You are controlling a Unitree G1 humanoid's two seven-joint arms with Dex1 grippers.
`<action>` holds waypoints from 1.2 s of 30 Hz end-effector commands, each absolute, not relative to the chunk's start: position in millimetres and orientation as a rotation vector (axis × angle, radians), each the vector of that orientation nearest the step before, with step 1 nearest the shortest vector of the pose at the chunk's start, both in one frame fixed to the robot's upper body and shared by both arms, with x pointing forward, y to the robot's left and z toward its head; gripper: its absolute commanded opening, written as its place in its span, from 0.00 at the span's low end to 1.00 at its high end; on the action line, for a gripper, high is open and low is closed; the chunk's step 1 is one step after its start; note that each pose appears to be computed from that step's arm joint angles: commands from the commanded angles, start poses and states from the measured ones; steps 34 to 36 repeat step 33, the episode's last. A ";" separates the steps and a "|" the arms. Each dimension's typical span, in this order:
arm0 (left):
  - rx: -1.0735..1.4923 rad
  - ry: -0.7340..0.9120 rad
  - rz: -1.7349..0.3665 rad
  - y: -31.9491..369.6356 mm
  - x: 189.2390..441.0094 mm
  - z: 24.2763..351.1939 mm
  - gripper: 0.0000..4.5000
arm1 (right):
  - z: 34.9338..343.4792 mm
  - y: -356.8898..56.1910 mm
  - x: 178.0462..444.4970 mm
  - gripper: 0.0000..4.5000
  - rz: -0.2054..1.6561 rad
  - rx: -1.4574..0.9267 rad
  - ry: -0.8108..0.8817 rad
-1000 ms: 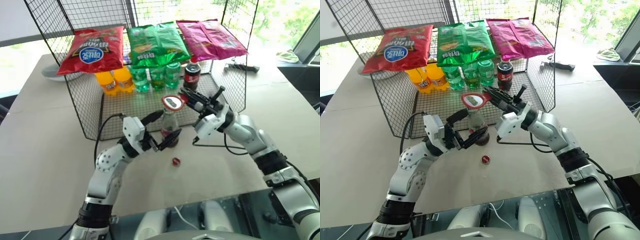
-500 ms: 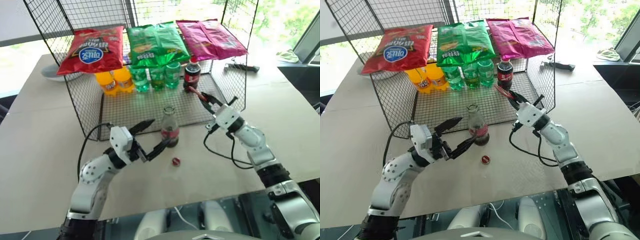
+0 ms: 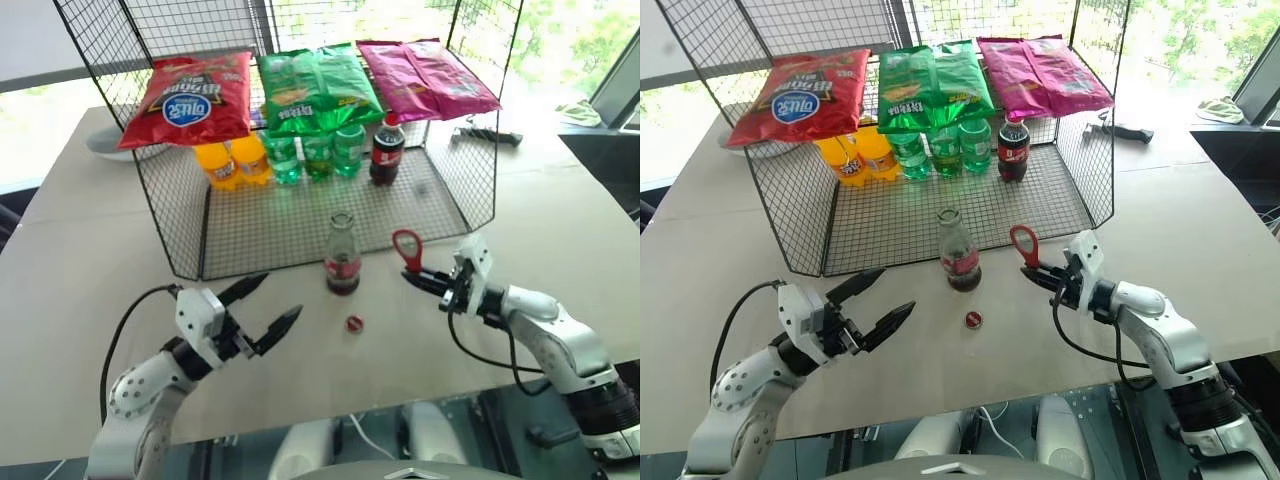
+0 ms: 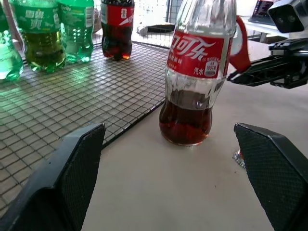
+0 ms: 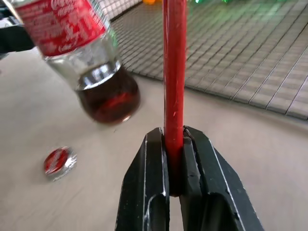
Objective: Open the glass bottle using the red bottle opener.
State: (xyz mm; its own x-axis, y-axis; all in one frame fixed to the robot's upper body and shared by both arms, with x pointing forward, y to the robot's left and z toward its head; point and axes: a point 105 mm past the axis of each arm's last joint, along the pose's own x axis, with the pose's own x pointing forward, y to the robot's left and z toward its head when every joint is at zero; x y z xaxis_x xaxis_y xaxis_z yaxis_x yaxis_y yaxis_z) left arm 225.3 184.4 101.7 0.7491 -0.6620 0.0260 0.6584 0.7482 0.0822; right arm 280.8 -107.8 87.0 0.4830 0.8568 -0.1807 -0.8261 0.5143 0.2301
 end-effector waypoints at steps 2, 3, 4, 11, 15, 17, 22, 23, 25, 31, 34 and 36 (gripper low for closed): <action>0.107 -0.045 -0.663 196.5 223.1 104.1 1.00 | 95.4 -112.5 274.1 0.19 1.033 0.131 0.285; 0.104 -0.034 -0.661 197.2 221.3 102.2 1.00 | 94.3 -114.9 274.0 0.25 1.024 0.118 0.286; 0.104 -0.025 -0.660 197.4 219.5 100.5 1.00 | 94.5 -117.2 274.5 0.33 1.015 0.112 0.278; 0.095 0.038 -0.654 197.8 210.2 91.4 1.00 | 99.0 -132.1 276.8 0.98 0.992 0.108 0.254; 0.104 0.080 -0.610 207.0 208.1 89.2 1.00 | 112.8 -150.4 277.8 0.98 0.970 0.104 0.166; 0.118 0.099 -0.589 213.4 204.9 89.1 1.00 | 117.8 -165.4 278.3 0.98 0.952 0.067 0.132; 0.175 0.163 -0.532 236.7 192.5 83.2 1.00 | 107.4 -209.2 275.4 0.98 0.910 -0.135 0.123; 0.183 0.172 -0.518 241.8 190.1 82.3 1.00 | 104.6 -215.4 273.5 0.98 0.908 -0.151 0.122; 0.189 0.185 -0.492 250.7 186.7 80.8 1.00 | 100.3 -226.5 272.0 0.98 0.891 -0.174 0.118; 0.220 0.183 -0.473 258.4 189.4 81.0 1.00 | 94.6 -235.3 268.2 0.98 0.893 -0.201 0.118; 0.225 0.181 -0.477 257.5 190.9 81.0 1.00 | 94.1 -233.8 268.2 0.98 0.895 -0.201 0.115; 0.225 0.181 -0.477 257.5 190.9 81.0 1.00 | 94.1 -233.8 268.2 0.98 0.895 -0.201 0.115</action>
